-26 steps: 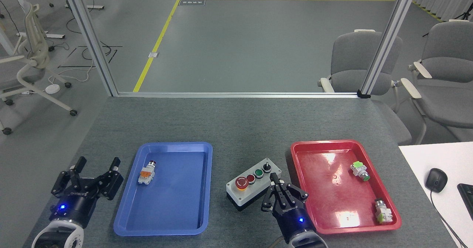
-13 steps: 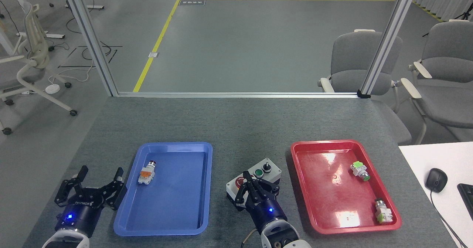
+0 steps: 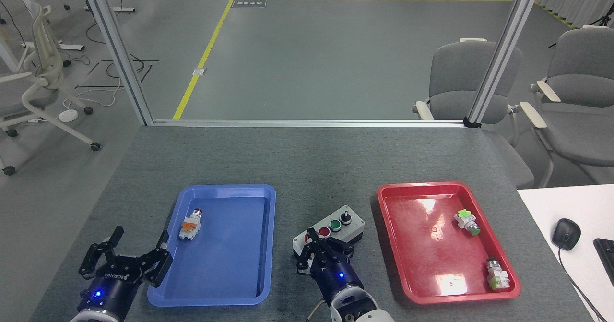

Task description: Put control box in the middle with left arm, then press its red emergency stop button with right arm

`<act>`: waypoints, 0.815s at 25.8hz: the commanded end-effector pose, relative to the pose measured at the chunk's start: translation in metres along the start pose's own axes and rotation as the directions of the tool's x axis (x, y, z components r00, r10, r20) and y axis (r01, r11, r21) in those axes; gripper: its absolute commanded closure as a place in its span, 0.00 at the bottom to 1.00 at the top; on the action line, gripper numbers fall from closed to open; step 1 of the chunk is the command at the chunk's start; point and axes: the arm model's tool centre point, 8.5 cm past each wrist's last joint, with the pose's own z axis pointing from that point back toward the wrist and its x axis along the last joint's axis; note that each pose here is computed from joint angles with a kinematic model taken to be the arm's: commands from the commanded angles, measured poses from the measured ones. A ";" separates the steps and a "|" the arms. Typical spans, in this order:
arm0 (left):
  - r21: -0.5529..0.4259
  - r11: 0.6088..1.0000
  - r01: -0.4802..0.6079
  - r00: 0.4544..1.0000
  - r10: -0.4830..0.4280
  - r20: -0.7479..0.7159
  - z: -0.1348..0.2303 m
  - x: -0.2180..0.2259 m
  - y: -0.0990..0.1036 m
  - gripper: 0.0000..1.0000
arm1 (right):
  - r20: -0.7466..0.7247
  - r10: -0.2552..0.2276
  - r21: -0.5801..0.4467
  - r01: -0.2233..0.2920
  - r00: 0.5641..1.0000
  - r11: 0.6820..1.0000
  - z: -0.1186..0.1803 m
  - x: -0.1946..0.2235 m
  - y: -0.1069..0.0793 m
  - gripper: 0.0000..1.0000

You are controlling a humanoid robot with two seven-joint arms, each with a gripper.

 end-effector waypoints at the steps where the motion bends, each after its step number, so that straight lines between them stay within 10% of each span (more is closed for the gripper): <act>1: -0.004 1.000 0.000 1.000 0.000 0.000 0.000 0.000 0.000 0.02 | 0.003 -0.002 0.018 0.001 1.000 1.000 0.000 -0.001 0.001 1.00; 7: -0.003 1.000 0.001 1.000 -0.001 -0.001 -0.001 0.000 0.001 0.01 | 0.006 -0.006 -0.101 0.007 1.000 0.995 -0.002 -0.003 -0.040 1.00; 15: -0.002 1.000 -0.012 1.000 0.012 -0.008 -0.002 0.000 0.001 0.01 | -0.011 -0.056 -0.140 0.054 0.998 0.989 0.010 -0.021 -0.046 0.99; 21: 0.007 0.997 -0.072 0.997 0.073 -0.021 -0.004 0.011 -0.002 0.01 | -0.127 -0.109 -0.130 0.092 0.986 0.987 0.041 -0.079 -0.019 0.24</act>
